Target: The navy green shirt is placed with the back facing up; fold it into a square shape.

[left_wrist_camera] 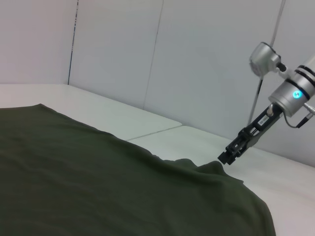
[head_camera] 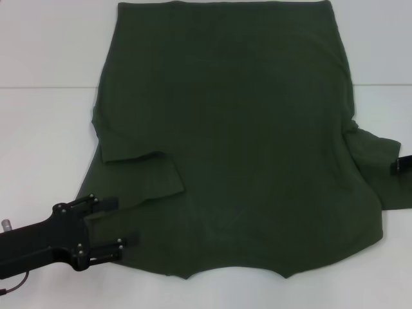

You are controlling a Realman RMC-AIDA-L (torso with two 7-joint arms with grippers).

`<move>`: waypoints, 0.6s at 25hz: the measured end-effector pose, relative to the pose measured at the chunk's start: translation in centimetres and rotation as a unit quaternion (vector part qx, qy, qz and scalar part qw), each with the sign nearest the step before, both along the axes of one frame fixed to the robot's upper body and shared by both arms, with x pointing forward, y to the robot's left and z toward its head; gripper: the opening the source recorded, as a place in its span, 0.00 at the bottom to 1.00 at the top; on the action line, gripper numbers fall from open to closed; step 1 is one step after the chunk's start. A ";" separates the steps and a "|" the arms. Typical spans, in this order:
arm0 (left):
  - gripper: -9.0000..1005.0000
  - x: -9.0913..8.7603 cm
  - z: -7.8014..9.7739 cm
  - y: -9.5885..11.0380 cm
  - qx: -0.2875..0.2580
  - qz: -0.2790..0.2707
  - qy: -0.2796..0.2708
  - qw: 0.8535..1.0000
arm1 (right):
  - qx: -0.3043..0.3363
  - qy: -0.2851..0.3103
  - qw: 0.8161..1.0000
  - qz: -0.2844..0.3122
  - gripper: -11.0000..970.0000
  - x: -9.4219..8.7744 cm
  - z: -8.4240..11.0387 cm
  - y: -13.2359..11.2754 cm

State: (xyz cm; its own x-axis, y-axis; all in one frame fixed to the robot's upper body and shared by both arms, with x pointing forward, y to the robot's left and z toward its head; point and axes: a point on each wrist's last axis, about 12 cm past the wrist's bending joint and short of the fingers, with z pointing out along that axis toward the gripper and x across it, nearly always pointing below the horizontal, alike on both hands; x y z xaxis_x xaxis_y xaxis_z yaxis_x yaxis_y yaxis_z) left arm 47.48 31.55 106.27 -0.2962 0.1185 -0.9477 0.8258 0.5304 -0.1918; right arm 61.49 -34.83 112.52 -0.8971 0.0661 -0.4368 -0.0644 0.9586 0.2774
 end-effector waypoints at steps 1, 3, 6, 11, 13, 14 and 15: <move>0.86 0.0 0.0 0.0 -0.001 0.001 0.000 1.000 | -0.006 -0.001 1.000 0.003 0.85 0.2 -0.2 0.1; 0.86 -0.1 0.0 0.0 -0.003 0.004 -0.002 1.000 | -0.013 -0.005 1.000 0.005 0.85 0.3 -0.3 0.3; 0.86 -0.1 0.0 0.0 -0.006 0.005 -0.002 1.000 | -0.020 -0.010 1.000 0.007 0.84 0.5 -0.5 0.3; 0.86 -0.2 -0.1 0.0 -0.008 0.007 -0.003 1.000 | -0.028 -0.013 0.999 0.012 0.82 0.8 -1.1 0.7; 0.86 -0.2 -0.1 0.0 -0.009 0.008 -0.003 1.000 | -0.033 -0.014 0.999 0.018 0.81 0.9 -1.3 0.9; 0.86 -0.2 -0.1 0.1 -0.009 0.009 -0.003 1.000 | -0.035 -0.015 0.999 0.021 0.81 1.0 -1.4 1.0; 0.86 -0.1 0.0 0.1 -0.009 0.009 -0.003 1.000 | -0.038 -0.016 0.999 0.024 0.80 1.1 -1.4 1.1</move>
